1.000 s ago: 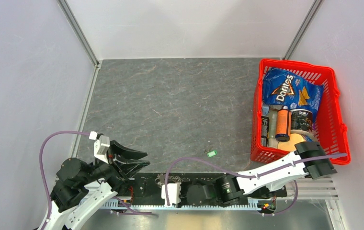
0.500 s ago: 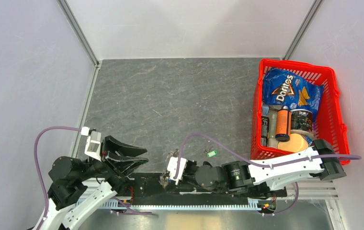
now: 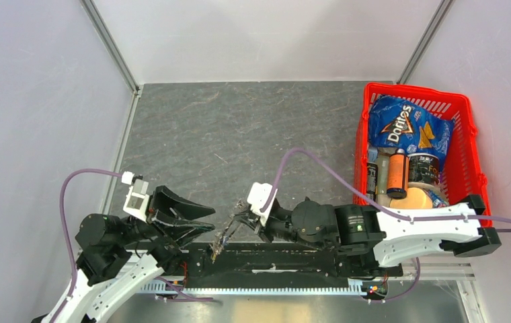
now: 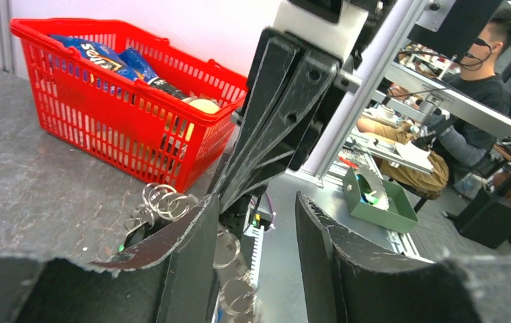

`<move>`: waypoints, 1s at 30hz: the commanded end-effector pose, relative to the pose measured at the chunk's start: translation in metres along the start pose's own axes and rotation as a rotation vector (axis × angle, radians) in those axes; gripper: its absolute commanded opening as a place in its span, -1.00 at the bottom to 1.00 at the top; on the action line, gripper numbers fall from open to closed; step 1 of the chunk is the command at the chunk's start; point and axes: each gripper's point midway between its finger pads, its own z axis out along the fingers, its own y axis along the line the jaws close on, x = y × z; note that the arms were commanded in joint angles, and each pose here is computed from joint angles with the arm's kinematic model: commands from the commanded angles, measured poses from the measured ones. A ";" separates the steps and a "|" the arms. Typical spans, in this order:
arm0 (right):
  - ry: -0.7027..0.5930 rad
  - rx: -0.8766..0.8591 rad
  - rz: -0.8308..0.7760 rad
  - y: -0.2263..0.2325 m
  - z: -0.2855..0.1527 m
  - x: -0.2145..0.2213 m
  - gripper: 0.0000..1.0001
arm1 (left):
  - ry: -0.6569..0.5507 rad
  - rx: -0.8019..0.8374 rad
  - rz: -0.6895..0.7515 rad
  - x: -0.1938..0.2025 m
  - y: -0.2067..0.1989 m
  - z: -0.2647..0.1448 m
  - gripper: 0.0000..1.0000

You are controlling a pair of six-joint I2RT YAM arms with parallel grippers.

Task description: Put the keys on the keyring

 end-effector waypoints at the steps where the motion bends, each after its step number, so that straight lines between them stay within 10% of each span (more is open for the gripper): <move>1: -0.068 -0.104 0.106 0.009 -0.028 -0.048 -1.00 | -0.017 0.094 0.005 -0.014 -0.019 0.007 0.07; 30: 0.043 -0.094 0.197 0.010 -0.032 -0.082 -1.00 | 0.057 0.225 -0.030 -0.012 -0.025 0.031 0.19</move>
